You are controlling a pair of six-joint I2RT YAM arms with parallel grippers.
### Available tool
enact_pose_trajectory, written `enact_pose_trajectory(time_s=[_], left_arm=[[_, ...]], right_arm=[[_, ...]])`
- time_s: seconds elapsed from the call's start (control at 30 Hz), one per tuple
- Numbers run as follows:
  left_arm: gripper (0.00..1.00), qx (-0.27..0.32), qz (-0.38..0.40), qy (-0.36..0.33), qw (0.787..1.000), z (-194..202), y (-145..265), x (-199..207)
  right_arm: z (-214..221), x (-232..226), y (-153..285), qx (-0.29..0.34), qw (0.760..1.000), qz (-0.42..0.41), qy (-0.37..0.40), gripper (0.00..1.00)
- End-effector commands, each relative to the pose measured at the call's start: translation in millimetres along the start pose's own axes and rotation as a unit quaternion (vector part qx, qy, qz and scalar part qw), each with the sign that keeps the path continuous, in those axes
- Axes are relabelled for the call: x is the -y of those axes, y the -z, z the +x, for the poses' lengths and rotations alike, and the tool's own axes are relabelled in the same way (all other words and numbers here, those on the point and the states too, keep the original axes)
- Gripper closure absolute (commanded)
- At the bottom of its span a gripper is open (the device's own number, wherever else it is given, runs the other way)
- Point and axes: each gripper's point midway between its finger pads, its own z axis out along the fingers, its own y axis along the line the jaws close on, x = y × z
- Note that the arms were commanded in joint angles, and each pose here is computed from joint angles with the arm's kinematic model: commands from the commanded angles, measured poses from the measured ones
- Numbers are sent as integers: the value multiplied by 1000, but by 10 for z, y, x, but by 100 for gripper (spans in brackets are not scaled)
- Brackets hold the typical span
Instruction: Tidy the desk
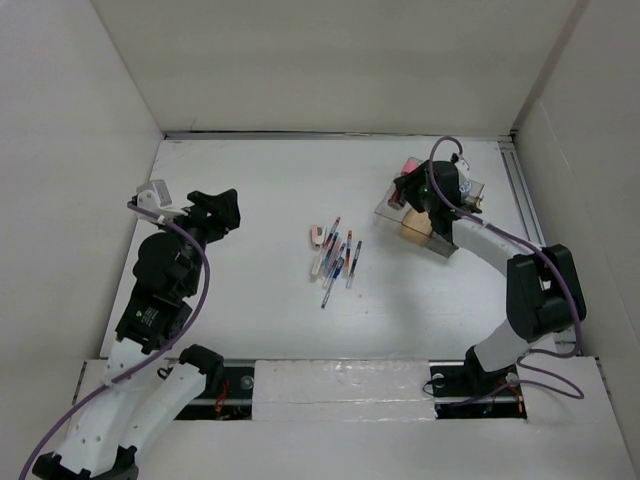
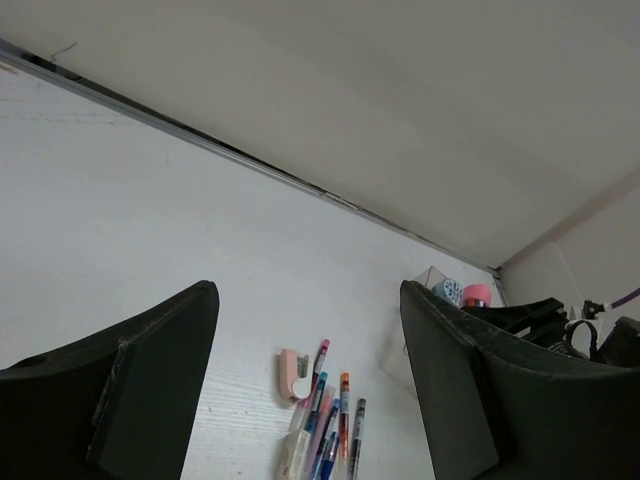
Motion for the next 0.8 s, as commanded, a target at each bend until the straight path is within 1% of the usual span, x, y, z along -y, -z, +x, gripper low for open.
enact_pose_trajectory(time_s=[0.0, 0.1, 0.23, 0.37, 0.4, 0.5, 0.6, 0.67, 0.7, 0.77], left_arm=[[31, 5, 9, 2, 1000, -31, -33, 47], [31, 8, 13, 3, 1000, -37, -33, 61], [31, 3, 8, -1, 1000, -18, -49, 49], [31, 5, 11, 0, 1000, -26, -56, 63], [31, -1, 9, -2, 1000, 3, -75, 56], [31, 1, 9, -2, 1000, 1, -72, 53], [31, -1, 8, -3, 1000, 9, -87, 54], [31, -4, 6, -5, 1000, 30, -83, 40], [31, 0, 9, -3, 1000, 5, -69, 52], [31, 0, 9, -3, 1000, 6, -87, 59]], right_arm=[[-167, -67, -72, 28, 999, -15, -14, 73], [-111, -11, -175, 10, 1000, -3, -10, 69], [-51, 117, -227, 9, 1000, 14, -11, 65], [-46, 155, -217, 11, 1000, 20, -12, 54], [-62, 147, -212, 15, 1000, 18, -12, 48], [-114, 91, -174, 21, 1000, 10, -11, 39], [-192, 55, -102, 33, 999, 8, -8, 32], [-216, -11, -43, 40, 999, -2, -7, 31], [-227, -9, -32, 43, 999, -2, -5, 29], [-200, -1, -1, 42, 999, 6, 5, 29]])
